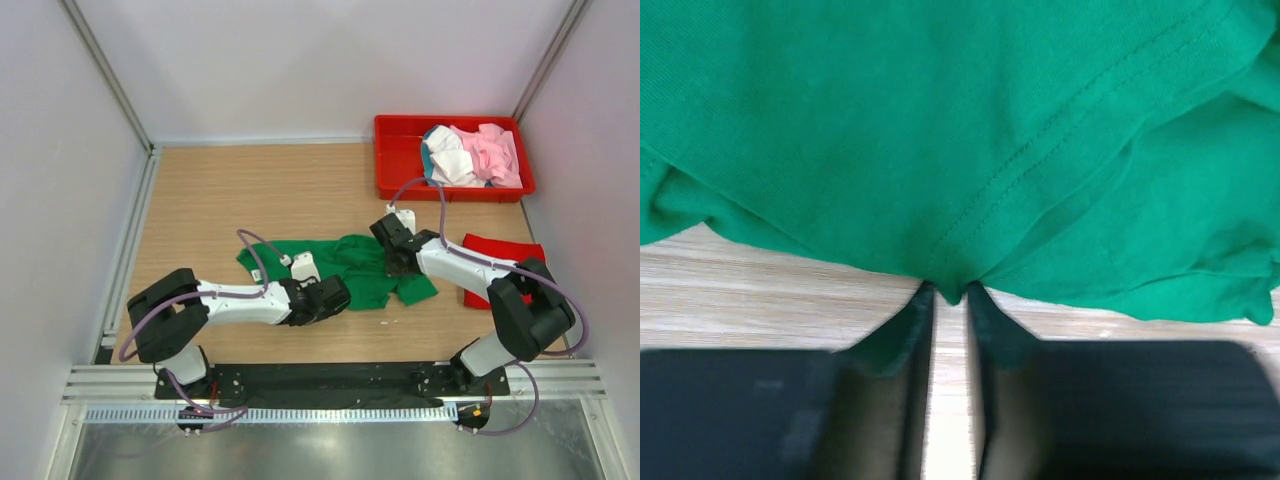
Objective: Fold and stack the t-shirts
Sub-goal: Flatten the tshirt out
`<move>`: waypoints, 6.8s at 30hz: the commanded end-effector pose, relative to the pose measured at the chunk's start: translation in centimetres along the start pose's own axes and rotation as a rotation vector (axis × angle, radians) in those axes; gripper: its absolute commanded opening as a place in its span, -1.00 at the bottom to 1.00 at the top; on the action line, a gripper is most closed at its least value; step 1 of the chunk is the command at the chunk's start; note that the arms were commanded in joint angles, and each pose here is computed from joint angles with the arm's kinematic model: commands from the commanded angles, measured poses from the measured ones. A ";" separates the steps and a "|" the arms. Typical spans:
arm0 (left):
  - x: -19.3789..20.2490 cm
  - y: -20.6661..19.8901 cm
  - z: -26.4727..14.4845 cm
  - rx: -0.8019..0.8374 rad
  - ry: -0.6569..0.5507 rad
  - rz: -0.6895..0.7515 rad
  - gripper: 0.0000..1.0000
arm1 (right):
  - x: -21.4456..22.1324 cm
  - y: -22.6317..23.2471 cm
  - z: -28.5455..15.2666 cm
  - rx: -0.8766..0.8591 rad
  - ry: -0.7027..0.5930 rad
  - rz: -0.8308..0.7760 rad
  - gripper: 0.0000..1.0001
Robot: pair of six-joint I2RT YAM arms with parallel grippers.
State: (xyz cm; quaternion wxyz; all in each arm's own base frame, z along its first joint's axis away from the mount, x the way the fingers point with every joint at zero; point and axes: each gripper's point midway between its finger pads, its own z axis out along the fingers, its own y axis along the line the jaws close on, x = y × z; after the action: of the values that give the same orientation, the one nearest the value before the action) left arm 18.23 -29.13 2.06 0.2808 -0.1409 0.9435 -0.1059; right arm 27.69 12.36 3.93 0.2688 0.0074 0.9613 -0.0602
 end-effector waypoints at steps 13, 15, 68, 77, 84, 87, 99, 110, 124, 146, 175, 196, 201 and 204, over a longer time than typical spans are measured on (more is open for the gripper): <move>-9.0 3.7 -9.6 -0.020 -0.204 -0.001 -0.99 | 5.8 3.7 -2.7 -0.219 0.126 0.013 -0.98; -11.0 4.9 -11.5 0.005 -0.234 -0.021 -0.99 | 8.3 5.0 -3.4 -0.254 0.178 -0.031 -0.97; -21.2 12.4 -7.6 -0.112 -0.274 -0.134 -1.00 | 14.3 5.8 -10.7 -0.248 0.130 -0.211 -0.98; -28.4 12.0 -15.6 -0.059 -0.436 -0.125 -0.99 | 1.8 4.6 -20.5 -0.261 -0.212 -0.132 -0.98; -35.6 10.2 -26.2 0.017 -0.658 -0.080 -0.99 | -11.5 -1.0 -22.4 -0.052 -0.463 0.071 -0.98; -38.0 8.7 -31.1 0.074 -0.722 -0.053 -1.00 | -17.4 -1.7 -24.9 -0.118 -0.571 0.124 -0.98; -36.5 12.0 -46.2 0.092 -0.910 0.062 -0.99 | -20.7 -7.9 -36.4 -0.154 -0.810 0.186 -0.98; -32.5 16.5 -57.5 0.256 -1.210 -0.109 -1.00 | -18.4 -11.1 -40.4 -0.226 -0.855 0.192 -0.97; -43.4 9.5 -38.3 -0.098 -0.884 0.086 -1.00 | -18.0 -8.2 -29.7 0.019 -0.715 0.130 -0.98; -54.2 6.4 -1.5 -0.160 -0.582 0.151 -0.99 | -25.8 -6.9 3.8 0.195 -0.423 0.168 -0.98; -45.4 7.1 -35.0 0.183 -0.906 0.093 -0.99 | -26.6 -12.4 -24.8 -0.041 -0.841 0.202 -0.97; -31.3 12.3 -63.0 0.440 -1.404 -0.002 -0.99 | -15.9 -20.1 -50.8 -0.151 -1.243 0.272 -0.97; -36.3 11.7 -57.2 0.270 -1.277 0.027 -1.00 | -17.2 -19.9 -46.0 -0.068 -1.120 0.284 -0.98; -39.4 10.5 -51.5 0.208 -1.146 0.054 -1.00 | -18.6 -19.6 -42.3 -0.008 -1.039 0.278 -0.98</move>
State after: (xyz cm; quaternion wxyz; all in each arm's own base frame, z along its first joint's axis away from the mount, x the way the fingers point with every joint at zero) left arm 10.61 -1.30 64.52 0.8085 -0.0930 0.5554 -0.1708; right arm 17.27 0.15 54.37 0.7492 0.0618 0.6572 0.0547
